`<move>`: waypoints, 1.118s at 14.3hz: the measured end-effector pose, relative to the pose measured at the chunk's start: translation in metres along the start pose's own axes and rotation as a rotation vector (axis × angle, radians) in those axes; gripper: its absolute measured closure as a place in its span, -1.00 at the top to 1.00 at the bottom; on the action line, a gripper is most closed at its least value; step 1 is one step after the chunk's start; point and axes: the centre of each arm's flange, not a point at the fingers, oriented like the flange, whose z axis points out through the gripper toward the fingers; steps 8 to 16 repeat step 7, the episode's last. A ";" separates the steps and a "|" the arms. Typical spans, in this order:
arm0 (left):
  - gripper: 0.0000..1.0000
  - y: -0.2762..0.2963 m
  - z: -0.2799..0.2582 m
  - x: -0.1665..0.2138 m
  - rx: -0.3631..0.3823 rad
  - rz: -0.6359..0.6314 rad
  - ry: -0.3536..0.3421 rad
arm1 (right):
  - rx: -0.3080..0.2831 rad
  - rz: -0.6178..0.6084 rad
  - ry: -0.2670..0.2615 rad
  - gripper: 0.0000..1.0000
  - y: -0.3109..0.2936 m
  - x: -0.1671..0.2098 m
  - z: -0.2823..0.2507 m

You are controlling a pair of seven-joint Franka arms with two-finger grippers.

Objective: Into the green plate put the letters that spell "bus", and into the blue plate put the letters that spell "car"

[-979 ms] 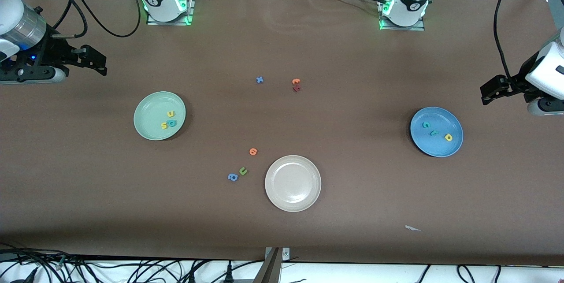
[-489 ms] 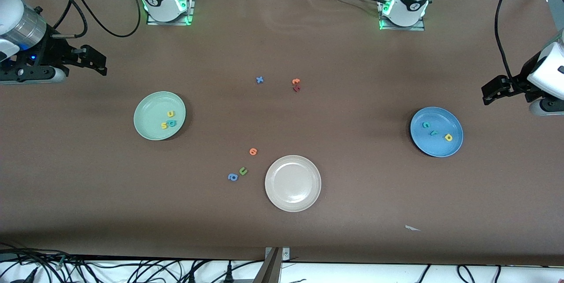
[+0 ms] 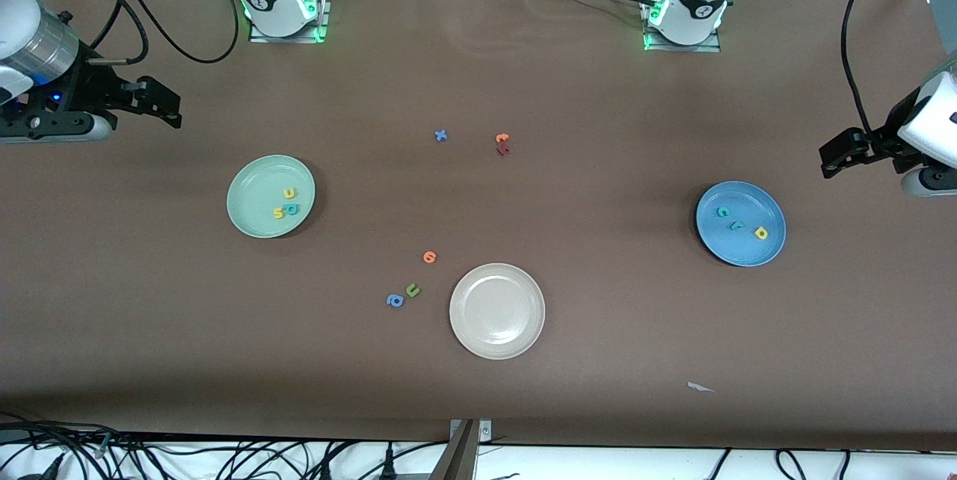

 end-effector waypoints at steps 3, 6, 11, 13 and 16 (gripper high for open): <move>1.00 -0.001 0.000 0.000 0.000 -0.002 0.000 | 0.000 0.000 0.000 1.00 0.000 0.000 0.000; 1.00 -0.004 0.000 0.000 0.000 -0.006 -0.001 | 0.000 0.000 0.000 1.00 0.000 0.000 0.000; 1.00 -0.004 0.001 0.000 0.000 -0.007 -0.001 | 0.000 0.000 0.000 1.00 0.000 0.000 0.000; 1.00 -0.004 0.001 0.000 0.000 -0.007 -0.001 | 0.000 0.000 0.000 1.00 0.000 0.000 0.000; 1.00 -0.004 0.001 0.000 0.000 -0.007 -0.001 | 0.000 0.000 0.000 1.00 0.000 0.000 0.000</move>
